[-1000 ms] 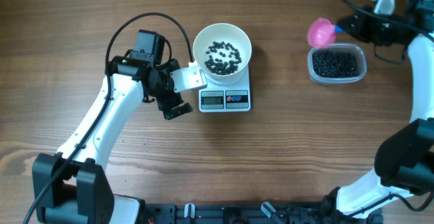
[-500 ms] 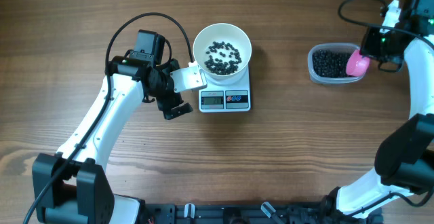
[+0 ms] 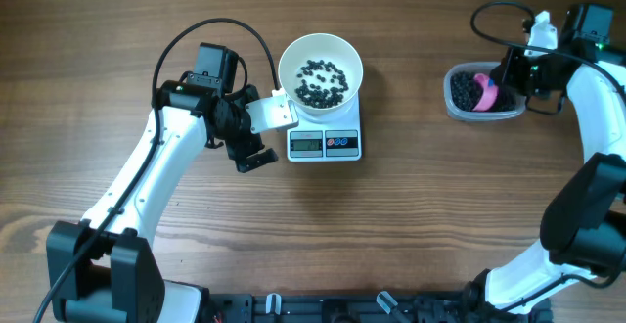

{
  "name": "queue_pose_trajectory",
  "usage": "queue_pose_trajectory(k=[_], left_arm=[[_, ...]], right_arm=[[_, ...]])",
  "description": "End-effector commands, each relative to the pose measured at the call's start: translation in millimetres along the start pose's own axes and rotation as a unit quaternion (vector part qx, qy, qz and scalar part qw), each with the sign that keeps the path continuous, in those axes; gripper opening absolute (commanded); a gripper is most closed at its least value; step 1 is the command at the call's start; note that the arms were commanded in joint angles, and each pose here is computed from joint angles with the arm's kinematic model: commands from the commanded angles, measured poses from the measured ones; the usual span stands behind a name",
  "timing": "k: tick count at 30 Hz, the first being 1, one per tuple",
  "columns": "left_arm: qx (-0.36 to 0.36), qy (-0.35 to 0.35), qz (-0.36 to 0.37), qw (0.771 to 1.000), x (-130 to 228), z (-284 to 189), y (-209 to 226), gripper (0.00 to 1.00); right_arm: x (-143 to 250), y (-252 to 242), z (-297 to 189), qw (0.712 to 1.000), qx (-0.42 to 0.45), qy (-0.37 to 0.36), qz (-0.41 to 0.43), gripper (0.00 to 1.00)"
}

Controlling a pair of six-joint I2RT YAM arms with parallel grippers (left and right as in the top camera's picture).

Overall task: Scoop item into bowl and weigh 150g on scale
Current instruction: 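Move the empty scoop back and dip it into the bean tub, then carry the refilled scoop to the white bowl and pour beans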

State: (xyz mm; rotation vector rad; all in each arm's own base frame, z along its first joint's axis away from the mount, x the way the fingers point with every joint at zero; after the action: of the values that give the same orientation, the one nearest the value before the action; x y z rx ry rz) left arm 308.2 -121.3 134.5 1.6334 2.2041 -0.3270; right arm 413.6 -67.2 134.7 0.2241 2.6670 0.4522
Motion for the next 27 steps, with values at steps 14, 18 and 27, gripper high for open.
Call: queue_pose_trajectory(k=[14,18,27], left_arm=[[-0.001,-0.009,0.014,1.000,-5,-2,0,1.00],[-0.001,-0.009,0.014,1.000,-5,-2,0,1.00],[-0.001,-0.009,0.014,1.000,-5,-2,0,1.00]], right_arm=[[16,-22,35,0.999,0.010,0.017,0.030,0.04],[5,-14,23,0.994,-0.091,-0.014,0.061,0.04],[-1,-42,-8,0.976,-0.175,-0.055,0.120,0.04]])
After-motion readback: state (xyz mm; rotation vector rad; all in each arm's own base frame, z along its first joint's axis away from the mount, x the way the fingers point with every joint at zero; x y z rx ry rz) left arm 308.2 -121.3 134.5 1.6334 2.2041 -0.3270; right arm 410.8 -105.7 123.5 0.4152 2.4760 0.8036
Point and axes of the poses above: each gripper's point midway between its finger pads, its own z axis out along the fingers, its own y axis along the line the jaws close on, x = y × z, the point moved 3 cm from there along -z, back along the fingers, and after that the axes turned 3 degrees about -z, right-handed, at the moved point
